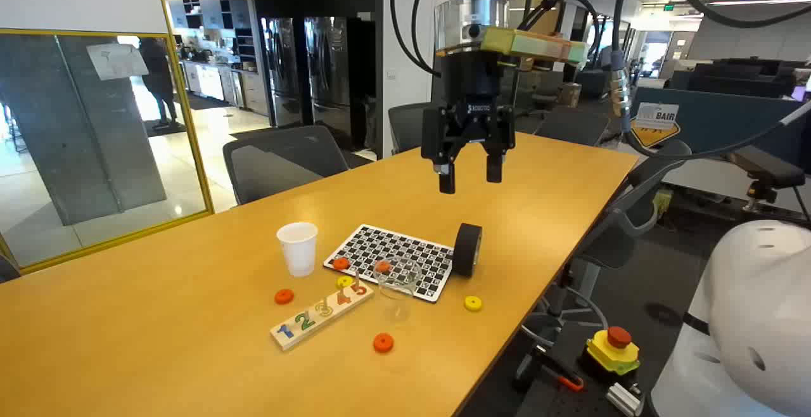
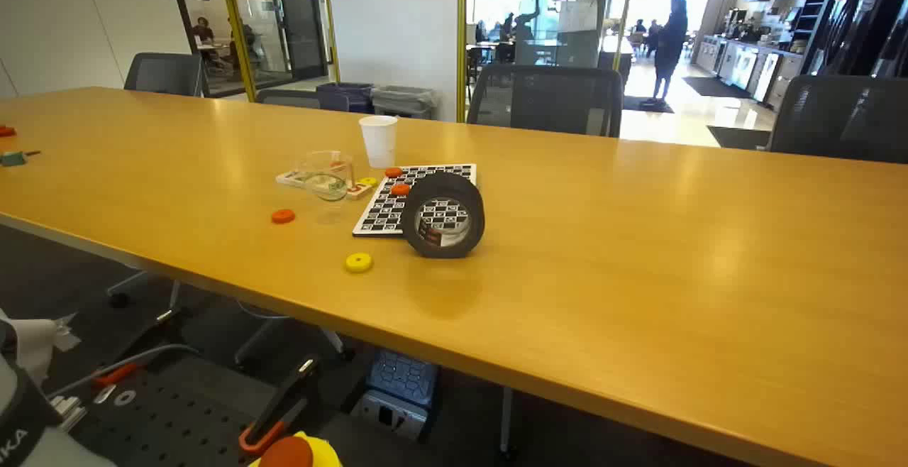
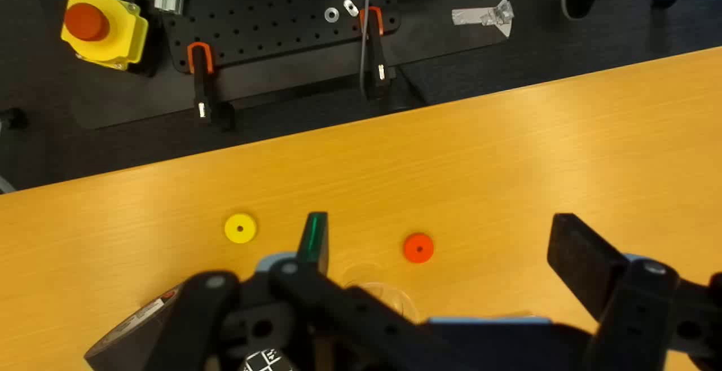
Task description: Put the orange circles inside the white cup and the yellow circles in the transparent cup.
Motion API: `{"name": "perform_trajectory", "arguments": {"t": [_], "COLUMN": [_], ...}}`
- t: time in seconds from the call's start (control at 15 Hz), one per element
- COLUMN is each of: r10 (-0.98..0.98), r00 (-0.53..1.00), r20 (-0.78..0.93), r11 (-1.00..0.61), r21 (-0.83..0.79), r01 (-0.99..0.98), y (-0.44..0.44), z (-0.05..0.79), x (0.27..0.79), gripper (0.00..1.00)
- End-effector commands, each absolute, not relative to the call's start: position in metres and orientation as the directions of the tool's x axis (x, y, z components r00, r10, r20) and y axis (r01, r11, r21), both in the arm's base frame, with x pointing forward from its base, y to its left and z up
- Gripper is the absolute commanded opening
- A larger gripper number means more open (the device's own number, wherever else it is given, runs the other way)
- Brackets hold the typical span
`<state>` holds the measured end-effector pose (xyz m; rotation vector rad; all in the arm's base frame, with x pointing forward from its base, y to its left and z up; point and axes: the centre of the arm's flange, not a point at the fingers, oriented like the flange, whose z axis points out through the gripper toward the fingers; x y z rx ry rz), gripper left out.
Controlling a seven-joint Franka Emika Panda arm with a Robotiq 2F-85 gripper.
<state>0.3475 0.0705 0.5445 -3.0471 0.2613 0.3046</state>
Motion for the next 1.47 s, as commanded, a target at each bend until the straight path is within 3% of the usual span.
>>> {"name": "perform_trajectory", "arguments": {"t": [0.0, 0.53, 1.4], "r10": [-0.161, -0.136, -0.024], "r00": [0.967, 0.973, 1.000], "r20": [-0.198, -0.185, 0.002], "r11": [-0.983, -0.989, -0.999], "r21": [-0.052, -0.030, 0.045], "r01": [-0.175, -0.144, -0.024], "y": [0.071, 0.085, 0.182], "z": [0.547, 0.536, 0.469], "x": [0.348, 0.363, 0.504], "gripper": [1.00, 1.00, 1.00]}}
